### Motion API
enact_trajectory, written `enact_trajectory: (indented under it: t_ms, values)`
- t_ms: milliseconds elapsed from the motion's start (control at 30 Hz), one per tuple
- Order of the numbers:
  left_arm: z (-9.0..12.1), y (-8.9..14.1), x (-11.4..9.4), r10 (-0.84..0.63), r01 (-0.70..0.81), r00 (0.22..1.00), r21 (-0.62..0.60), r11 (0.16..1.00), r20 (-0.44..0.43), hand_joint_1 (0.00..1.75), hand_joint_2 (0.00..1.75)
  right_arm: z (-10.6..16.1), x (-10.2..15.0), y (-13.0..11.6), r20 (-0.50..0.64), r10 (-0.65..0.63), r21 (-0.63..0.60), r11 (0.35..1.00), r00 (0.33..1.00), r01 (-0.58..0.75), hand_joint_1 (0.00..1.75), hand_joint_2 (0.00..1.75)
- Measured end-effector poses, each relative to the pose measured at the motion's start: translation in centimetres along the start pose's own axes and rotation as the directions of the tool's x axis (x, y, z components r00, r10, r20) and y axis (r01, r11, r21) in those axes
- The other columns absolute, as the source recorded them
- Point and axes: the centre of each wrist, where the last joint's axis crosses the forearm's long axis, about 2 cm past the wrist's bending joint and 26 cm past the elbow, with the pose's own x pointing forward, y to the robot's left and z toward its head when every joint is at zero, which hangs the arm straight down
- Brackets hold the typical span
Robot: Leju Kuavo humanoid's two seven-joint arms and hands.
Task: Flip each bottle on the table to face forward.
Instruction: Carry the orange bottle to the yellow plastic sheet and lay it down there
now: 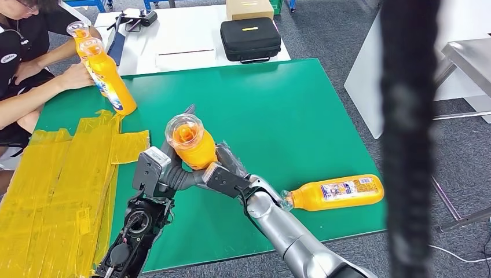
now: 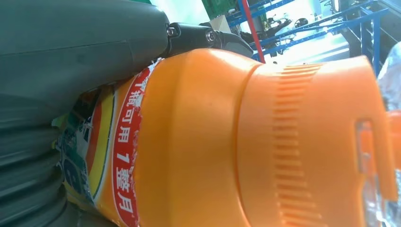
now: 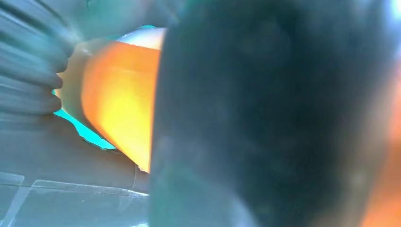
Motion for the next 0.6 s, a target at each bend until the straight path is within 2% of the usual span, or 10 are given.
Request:
enact_trajectory:
  t_ms: [33,67,167,200,600]
  values:
    - [0.0,0.01,0.0,0.0,0.0,1.0,0.001,1.0,0.0,0.02,1.75,-0.03,0.01,0.01,0.0,0.001,0.002,1.0,1.0,-0.001,1.75,1.75]
    - [0.0,0.03,0.0,-0.001,0.001,1.0,0.003,1.0,0.001,0.21,1.75,-0.05,0.01,0.01,0.0,0.001,0.003,1.0,1.0,-0.001,1.75,1.75]
    - [0.06,0.09,0.01,-0.004,0.004,1.0,0.027,1.0,0.013,1.5,1.75,-0.24,0.12,0.06,0.002,0.004,0.012,1.0,1.0,-0.004,1.75,1.75]
    - [0.11,0.12,0.02,-0.004,0.004,1.0,0.038,0.999,0.019,1.75,1.75,-0.36,0.19,0.1,0.004,0.004,0.016,1.0,1.0,-0.004,1.75,1.75]
    - [0.51,0.17,0.12,0.051,-0.053,0.998,0.085,0.995,0.034,1.75,1.75,-0.66,0.41,0.46,0.005,-0.004,0.018,1.0,1.0,0.004,1.75,1.75]
